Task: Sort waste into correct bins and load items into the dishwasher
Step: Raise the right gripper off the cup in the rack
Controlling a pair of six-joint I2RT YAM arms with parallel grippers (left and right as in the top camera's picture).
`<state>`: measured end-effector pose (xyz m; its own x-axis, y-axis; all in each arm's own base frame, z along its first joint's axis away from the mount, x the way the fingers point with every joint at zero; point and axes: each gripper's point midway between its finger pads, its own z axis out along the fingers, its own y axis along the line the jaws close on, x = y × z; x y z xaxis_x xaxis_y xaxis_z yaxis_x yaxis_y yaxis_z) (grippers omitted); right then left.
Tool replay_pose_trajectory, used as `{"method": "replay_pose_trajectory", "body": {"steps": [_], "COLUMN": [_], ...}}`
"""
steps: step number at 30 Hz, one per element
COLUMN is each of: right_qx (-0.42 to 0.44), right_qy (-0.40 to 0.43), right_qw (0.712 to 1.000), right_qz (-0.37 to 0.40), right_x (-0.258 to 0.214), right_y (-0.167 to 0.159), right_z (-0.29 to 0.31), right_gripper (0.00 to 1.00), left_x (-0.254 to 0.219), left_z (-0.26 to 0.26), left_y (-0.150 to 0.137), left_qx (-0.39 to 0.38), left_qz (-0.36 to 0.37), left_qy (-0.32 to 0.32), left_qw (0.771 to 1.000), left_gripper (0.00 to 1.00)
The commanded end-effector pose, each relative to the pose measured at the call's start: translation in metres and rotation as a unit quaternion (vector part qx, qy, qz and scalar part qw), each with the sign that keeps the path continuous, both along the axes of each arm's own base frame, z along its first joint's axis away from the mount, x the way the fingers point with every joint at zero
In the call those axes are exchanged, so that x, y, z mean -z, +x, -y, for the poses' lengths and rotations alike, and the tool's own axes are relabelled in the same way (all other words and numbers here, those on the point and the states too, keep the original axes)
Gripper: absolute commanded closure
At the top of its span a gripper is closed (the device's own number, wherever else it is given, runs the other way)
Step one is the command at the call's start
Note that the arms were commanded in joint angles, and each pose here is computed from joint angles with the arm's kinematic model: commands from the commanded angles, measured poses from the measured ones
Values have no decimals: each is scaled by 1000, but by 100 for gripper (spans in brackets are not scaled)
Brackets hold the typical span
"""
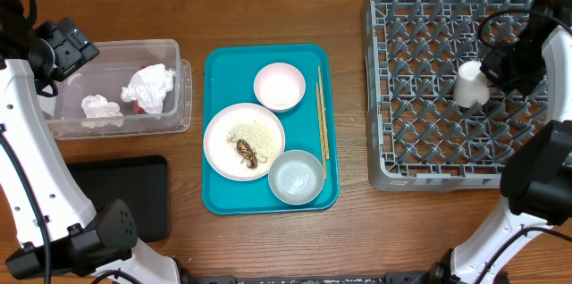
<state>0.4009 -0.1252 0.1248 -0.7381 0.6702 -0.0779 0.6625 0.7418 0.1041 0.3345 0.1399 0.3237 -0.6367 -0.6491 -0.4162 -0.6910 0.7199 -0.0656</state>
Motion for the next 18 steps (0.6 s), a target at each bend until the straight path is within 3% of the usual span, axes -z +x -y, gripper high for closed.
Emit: {"method": "replay_pose_trajectory", "body": {"steps": [1,8,18], "right_qx": [-16,-53,-33], "right_qy": [-6,11,-18], "right_qw": [996,989,999], "right_qz": [92,137,36], "right_x": [-54,-56,-5], "right_y": [20,46,28], "right_z": [-14,-29,-12], "right_gripper": [96,96,96], "left_x": [-1,-1,-1], "left_z": [-2,-2,-2], "left_y": [-1,-1,-1], "left_qx": [-7,-7,-7], "left_qz": [1,1,1], "left_qy": [4,4,4], "left_qw": [1000,1000,1000], "left_gripper": [0,0,0]}}
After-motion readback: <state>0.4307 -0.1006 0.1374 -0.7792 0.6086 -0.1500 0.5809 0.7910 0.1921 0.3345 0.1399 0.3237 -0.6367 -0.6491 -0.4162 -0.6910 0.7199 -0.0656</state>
